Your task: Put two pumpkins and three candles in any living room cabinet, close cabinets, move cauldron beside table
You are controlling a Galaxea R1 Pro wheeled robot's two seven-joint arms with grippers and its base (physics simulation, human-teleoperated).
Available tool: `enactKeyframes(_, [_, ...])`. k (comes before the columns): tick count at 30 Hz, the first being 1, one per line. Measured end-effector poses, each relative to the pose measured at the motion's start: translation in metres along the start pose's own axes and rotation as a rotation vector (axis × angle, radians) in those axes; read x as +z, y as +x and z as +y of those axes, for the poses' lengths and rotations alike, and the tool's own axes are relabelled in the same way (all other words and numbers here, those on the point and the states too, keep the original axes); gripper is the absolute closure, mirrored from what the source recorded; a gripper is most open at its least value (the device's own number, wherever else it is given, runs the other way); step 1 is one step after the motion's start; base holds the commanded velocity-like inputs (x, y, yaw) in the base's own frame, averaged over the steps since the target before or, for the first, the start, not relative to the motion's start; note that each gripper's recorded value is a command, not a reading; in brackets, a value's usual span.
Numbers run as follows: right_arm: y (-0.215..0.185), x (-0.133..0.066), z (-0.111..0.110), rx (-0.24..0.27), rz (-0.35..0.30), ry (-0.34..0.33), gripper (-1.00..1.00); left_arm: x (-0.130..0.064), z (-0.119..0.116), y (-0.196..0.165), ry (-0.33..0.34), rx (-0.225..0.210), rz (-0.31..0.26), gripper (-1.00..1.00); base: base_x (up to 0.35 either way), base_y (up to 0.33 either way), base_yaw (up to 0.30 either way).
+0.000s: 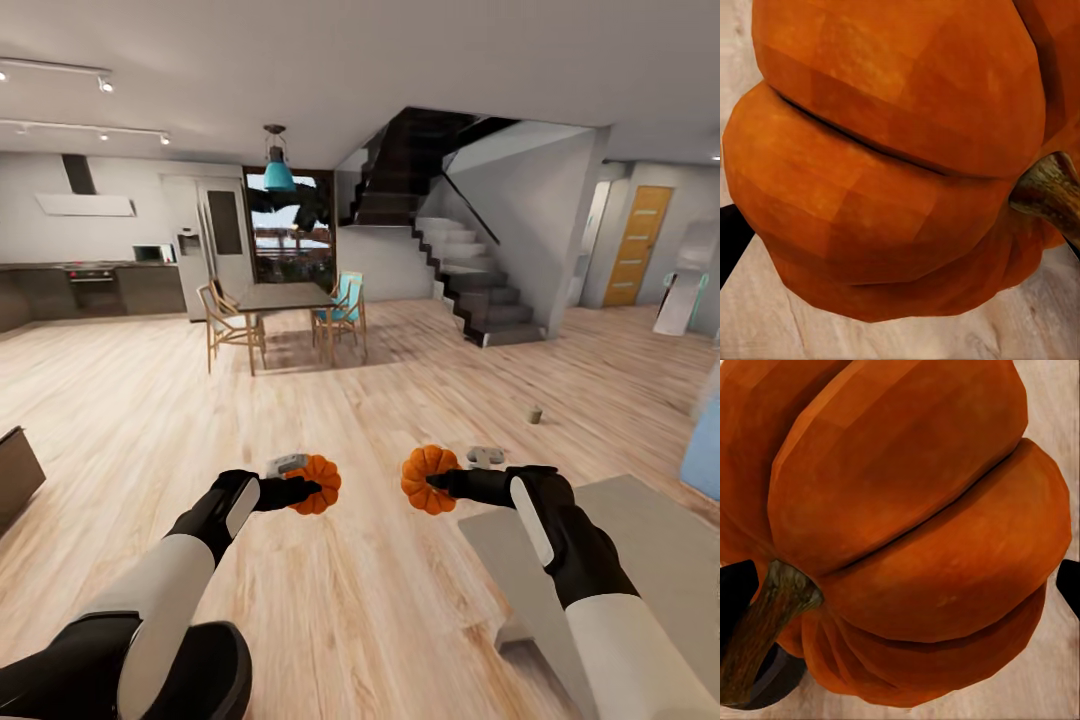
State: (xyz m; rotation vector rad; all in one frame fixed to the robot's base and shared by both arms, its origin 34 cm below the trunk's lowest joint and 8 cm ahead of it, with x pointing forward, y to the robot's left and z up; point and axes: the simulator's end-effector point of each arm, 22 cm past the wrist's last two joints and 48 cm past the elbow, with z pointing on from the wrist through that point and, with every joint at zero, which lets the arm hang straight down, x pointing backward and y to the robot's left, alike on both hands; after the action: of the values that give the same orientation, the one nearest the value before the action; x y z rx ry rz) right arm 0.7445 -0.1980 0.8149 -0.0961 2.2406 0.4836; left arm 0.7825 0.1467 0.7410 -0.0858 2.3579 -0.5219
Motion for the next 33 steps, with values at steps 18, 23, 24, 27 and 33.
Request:
enactKeyframes(18, [-0.0002, 0.0001, 0.0002, 0.0, -0.001, 0.0, 1.0, -0.0001, 0.0002, -0.0001, 0.0, 0.0, 0.0, 1.0, 0.334, 0.0, -0.031])
enactKeyframes(23, [-0.0001, 0.0002, 0.0002, 0.0, -0.001, -0.001, 1.0, 0.0, 0.0002, 0.0, 0.0, 0.0, 0.0, 1.0, 0.299, 0.0, 0.0])
enactKeyframes(24, [-0.0001, 0.0003, 0.0001, 0.0, 0.0, 0.0, 1.0, 0.0001, 0.0003, 0.0, 0.0, 0.0, 0.0, 1.0, 0.146, 0.0, 0.0])
enactKeyframes(27, [-0.0005, 0.0004, 0.0017, 0.005, -0.002, -0.008, 1.0, 0.0002, -0.0004, -0.0003, 0.003, -0.004, -0.001, 1.0, 0.054, 0.0, 0.0])
enactKeyframes(33, [-0.0005, 0.0004, 0.0018, 0.005, -0.002, -0.008, 1.0, 0.0002, -0.0001, -0.0005, 0.002, -0.004, -0.001, 1.0, 0.032, -0.006, 0.0])
